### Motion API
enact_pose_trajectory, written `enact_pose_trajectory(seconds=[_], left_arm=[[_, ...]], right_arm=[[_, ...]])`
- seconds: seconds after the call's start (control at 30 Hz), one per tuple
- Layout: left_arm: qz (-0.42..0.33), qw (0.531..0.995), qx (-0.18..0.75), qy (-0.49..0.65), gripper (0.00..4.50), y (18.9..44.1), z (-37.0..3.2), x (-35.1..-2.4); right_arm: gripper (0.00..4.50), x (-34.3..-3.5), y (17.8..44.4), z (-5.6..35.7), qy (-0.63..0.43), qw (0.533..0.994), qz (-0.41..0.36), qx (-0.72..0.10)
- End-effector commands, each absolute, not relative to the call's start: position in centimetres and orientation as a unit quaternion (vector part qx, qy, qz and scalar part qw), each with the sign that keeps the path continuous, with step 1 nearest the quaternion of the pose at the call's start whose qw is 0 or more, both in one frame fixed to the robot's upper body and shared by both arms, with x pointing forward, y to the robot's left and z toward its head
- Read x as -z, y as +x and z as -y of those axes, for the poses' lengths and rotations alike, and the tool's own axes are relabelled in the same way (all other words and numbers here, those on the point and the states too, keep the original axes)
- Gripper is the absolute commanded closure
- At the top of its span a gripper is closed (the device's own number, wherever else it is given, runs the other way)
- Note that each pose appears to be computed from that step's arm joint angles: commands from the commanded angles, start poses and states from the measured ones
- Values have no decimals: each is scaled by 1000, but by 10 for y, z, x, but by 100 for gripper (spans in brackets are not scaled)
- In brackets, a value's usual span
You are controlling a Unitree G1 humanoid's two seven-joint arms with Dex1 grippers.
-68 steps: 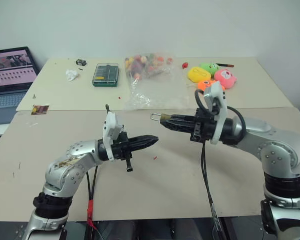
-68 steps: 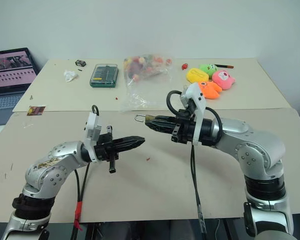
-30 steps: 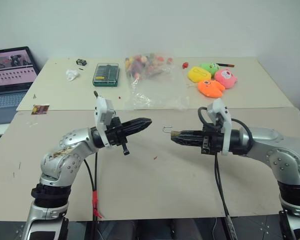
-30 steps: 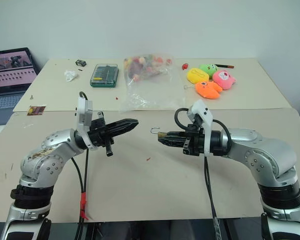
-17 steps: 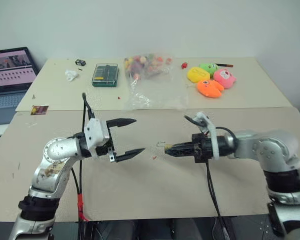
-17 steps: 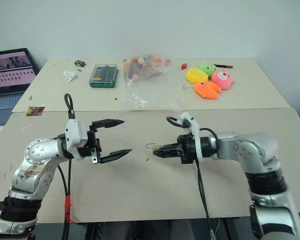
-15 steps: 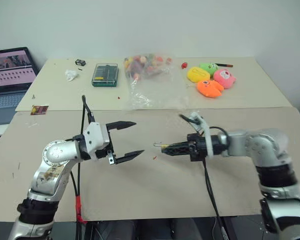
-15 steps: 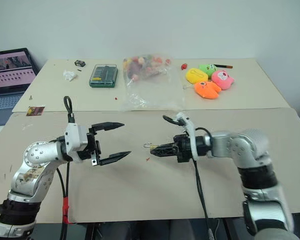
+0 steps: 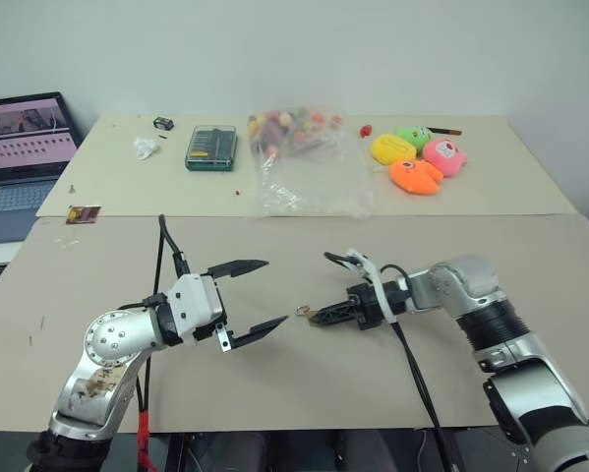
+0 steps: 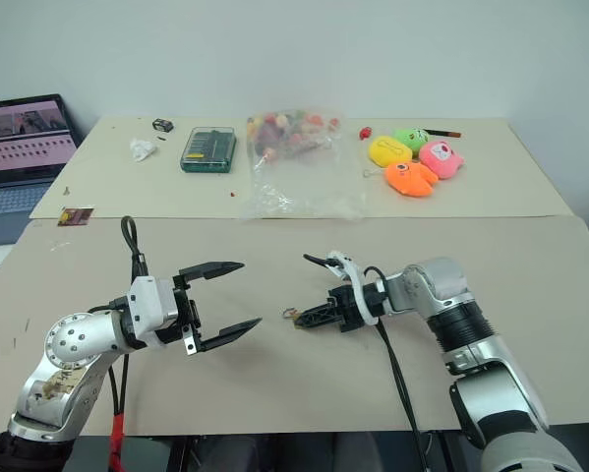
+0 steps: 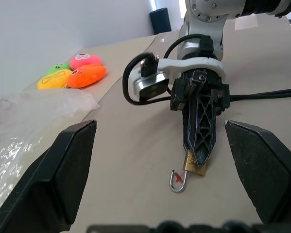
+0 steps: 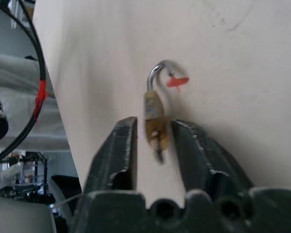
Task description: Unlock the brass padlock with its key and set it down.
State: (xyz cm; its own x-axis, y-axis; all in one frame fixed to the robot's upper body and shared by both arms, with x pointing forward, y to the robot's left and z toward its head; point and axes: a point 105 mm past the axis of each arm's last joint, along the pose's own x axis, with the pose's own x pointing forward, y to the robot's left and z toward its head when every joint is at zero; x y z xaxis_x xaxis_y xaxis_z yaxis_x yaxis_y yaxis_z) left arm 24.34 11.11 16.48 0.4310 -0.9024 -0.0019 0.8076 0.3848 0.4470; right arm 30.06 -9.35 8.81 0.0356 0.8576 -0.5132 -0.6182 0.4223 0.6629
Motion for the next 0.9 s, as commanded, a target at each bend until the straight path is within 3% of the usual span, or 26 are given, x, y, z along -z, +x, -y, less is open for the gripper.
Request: enact_pose_trajectory(seconds=[0.03, 0.17, 0.3, 0.37, 0.47, 0.6, 0.73, 0.9], left_arm=[[146, 816, 525, 193, 0, 240, -104, -174], [146, 817, 530, 173, 0, 246, -100, -173], [132, 831, 522, 144, 0, 255, -99, -172], [103, 836, 522, 134, 0, 260, -101, -167], [37, 832, 531, 156, 0, 265, -107, -153], [-21, 846, 498, 188, 0, 273, -141, -154], [-16, 866, 463, 188, 0, 283, -167, -174], [-14, 866, 464, 188, 0, 295, -166, -178]], right_arm=[[139, -81, 306, 143, 101, 742, -481, -456], [6, -90, 304, 184, 87, 761, -484, -422], [3, -107, 303, 213, 38, 785, -447, -427], [3, -119, 301, 219, -53, 789, -396, -467], [3, -137, 297, 210, -174, 778, -312, -517], [3, -170, 297, 182, -255, 787, -187, -529], [3, -176, 276, 164, -253, 776, -153, -557], [3, -171, 280, 153, -225, 796, -108, -551]])
